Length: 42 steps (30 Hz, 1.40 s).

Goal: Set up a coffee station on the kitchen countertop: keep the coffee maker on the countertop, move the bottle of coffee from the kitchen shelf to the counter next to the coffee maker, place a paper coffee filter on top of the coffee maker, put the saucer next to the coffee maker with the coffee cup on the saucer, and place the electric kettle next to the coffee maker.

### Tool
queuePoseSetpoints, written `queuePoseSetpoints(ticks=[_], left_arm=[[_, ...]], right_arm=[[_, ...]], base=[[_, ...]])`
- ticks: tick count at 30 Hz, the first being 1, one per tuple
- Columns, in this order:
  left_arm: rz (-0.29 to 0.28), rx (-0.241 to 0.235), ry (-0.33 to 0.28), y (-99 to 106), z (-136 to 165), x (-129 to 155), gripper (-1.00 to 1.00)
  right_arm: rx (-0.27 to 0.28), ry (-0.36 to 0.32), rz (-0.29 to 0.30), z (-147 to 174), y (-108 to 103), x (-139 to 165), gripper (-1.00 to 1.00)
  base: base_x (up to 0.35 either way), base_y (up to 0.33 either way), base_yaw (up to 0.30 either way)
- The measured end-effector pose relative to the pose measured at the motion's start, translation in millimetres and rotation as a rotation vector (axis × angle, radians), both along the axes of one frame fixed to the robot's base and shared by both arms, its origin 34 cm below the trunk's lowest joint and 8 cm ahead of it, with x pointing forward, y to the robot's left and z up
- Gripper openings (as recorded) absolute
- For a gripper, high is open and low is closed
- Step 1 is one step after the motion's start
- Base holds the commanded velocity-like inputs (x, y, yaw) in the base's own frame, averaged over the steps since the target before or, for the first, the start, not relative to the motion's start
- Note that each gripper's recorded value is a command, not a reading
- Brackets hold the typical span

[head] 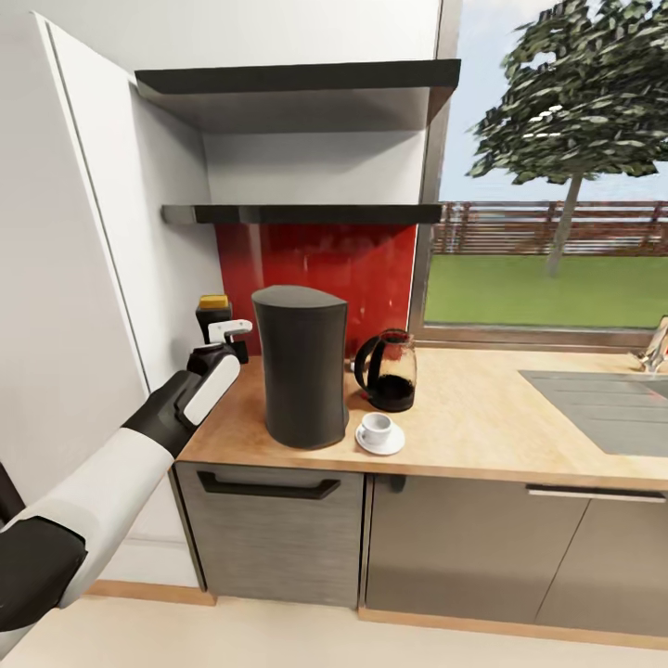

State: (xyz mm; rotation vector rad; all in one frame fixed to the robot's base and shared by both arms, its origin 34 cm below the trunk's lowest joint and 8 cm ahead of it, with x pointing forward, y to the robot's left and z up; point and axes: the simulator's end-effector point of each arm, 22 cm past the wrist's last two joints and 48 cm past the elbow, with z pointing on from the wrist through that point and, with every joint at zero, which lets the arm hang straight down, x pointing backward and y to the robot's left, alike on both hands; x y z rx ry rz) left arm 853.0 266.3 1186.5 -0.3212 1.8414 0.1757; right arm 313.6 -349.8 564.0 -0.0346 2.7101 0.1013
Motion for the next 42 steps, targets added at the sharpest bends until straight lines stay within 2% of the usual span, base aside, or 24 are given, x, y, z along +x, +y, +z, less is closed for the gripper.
queuePoseSetpoints(ticks=[16,22,27,31,35,42], left_arm=[[-0.007,0.005,0.005,-3,-26,1,-1.00],[0.005,0.009,0.031,1,-49,1,-1.00],[0.013,-0.003,0.001,1,-55,3,-1.00],[0.020,0.012,0.016,3,-74,4,-1.00],[-0.005,0.004,0.011,-3,-82,7,-1.00],[-0.011,0.004,0.012,-5,-94,7,-1.00]], right_arm=[[0.000,0.000,0.000,-22,0,2,1.00],[0.000,-0.001,0.000,-31,0,2,1.00],[0.000,-0.001,0.000,-38,0,3,1.00],[0.000,-0.001,0.000,-45,0,3,1.00],[0.000,-0.001,0.000,-51,0,3,1.00],[0.000,-0.001,0.000,-62,0,3,1.00]], base=[[0.000,0.000,0.000],[0.000,0.000,0.000],[0.000,0.000,0.000],[0.000,0.000,0.000],[0.000,0.000,0.000],[0.000,0.000,0.000]])
